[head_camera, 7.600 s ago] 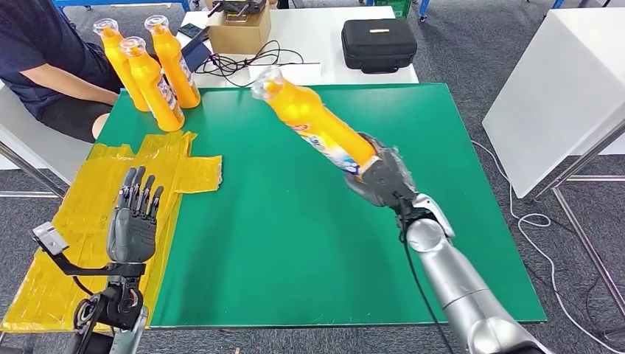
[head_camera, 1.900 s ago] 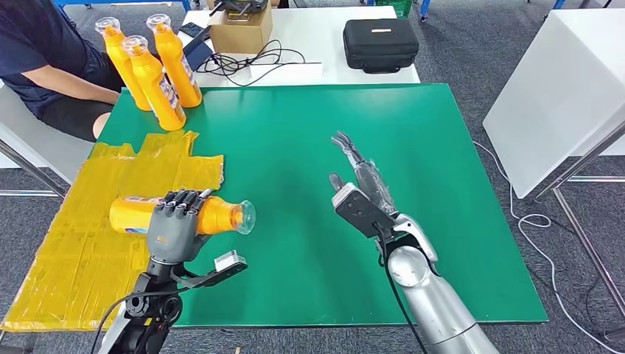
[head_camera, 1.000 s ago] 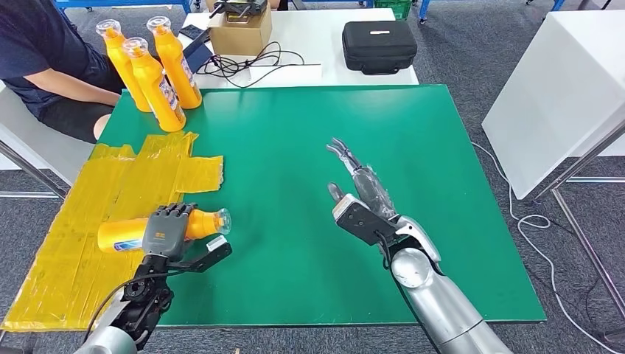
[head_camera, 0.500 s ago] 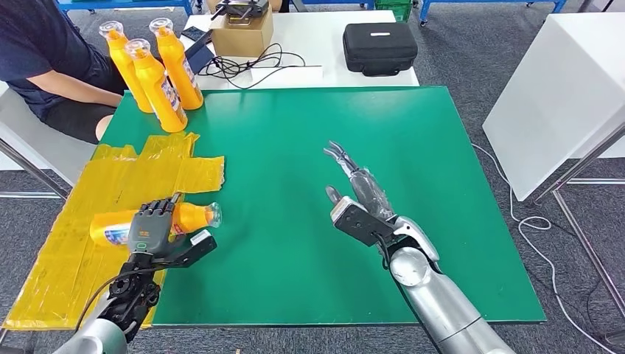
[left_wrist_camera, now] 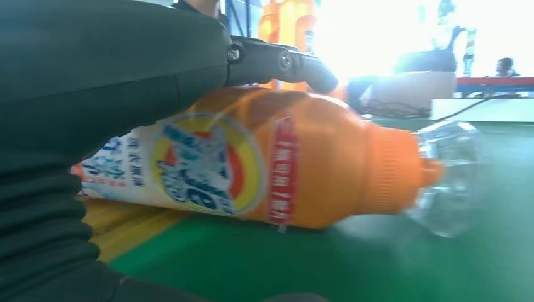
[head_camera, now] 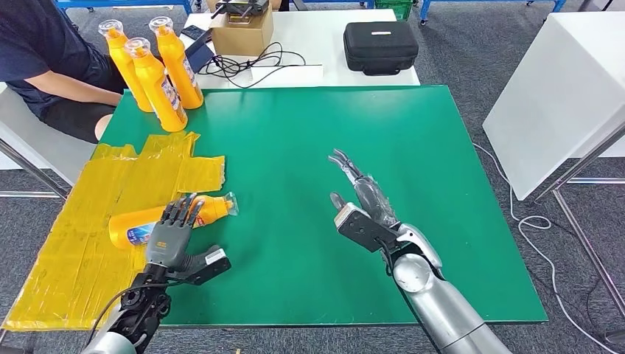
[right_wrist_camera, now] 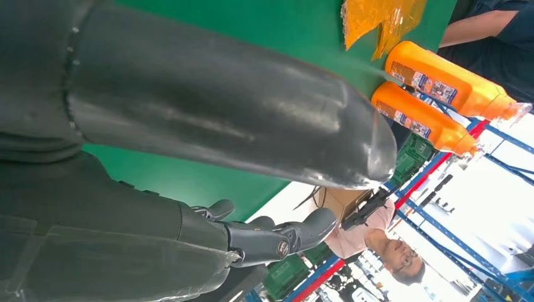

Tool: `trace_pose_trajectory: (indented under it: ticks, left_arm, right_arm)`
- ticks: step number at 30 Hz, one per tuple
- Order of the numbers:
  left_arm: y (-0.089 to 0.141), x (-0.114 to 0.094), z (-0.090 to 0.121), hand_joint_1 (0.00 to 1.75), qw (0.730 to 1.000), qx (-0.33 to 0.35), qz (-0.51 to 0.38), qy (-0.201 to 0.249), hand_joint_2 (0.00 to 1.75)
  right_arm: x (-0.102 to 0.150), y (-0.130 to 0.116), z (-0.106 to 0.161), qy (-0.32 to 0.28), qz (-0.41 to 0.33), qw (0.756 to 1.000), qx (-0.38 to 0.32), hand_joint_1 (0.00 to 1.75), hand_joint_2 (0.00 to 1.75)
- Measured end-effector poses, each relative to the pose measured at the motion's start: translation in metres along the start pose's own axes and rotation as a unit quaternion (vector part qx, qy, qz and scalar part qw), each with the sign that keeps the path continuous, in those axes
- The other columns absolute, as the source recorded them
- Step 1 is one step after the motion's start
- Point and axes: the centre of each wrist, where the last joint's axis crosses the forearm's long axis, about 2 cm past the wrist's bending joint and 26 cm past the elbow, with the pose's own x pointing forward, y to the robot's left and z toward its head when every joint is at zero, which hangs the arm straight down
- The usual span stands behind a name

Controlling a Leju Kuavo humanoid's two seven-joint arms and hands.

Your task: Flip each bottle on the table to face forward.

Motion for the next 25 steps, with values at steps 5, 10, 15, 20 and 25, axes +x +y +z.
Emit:
trace_pose_trajectory:
  ticks: [5,10,15,20,25]
  left_arm:
    - [0.000,0.004,0.000,0.00,1.000,0.011,0.011,-0.006,0.00]
    - [0.005,0.010,-0.004,0.00,0.969,0.109,0.218,0.046,0.00]
    - [0.062,0.021,-0.028,0.00,0.822,0.260,0.503,0.061,0.00]
    - [0.122,0.027,-0.038,0.00,0.748,0.323,0.579,-0.031,0.00]
    - [0.132,0.034,-0.032,0.00,0.686,0.295,0.657,-0.102,0.00]
  right_arm:
    - [-0.001,0.001,0.002,0.003,0.000,1.000,0.000,0.00,0.00]
    - [-0.006,0.003,0.009,0.011,0.005,1.000,-0.008,0.00,0.00]
    - [-0.011,0.002,0.016,-0.009,0.014,0.999,-0.038,0.00,0.00]
    - [-0.014,0.003,0.025,-0.065,0.005,0.993,-0.100,0.00,0.00]
    - [-0.014,0.010,0.031,-0.102,-0.016,0.986,-0.131,0.00,0.00]
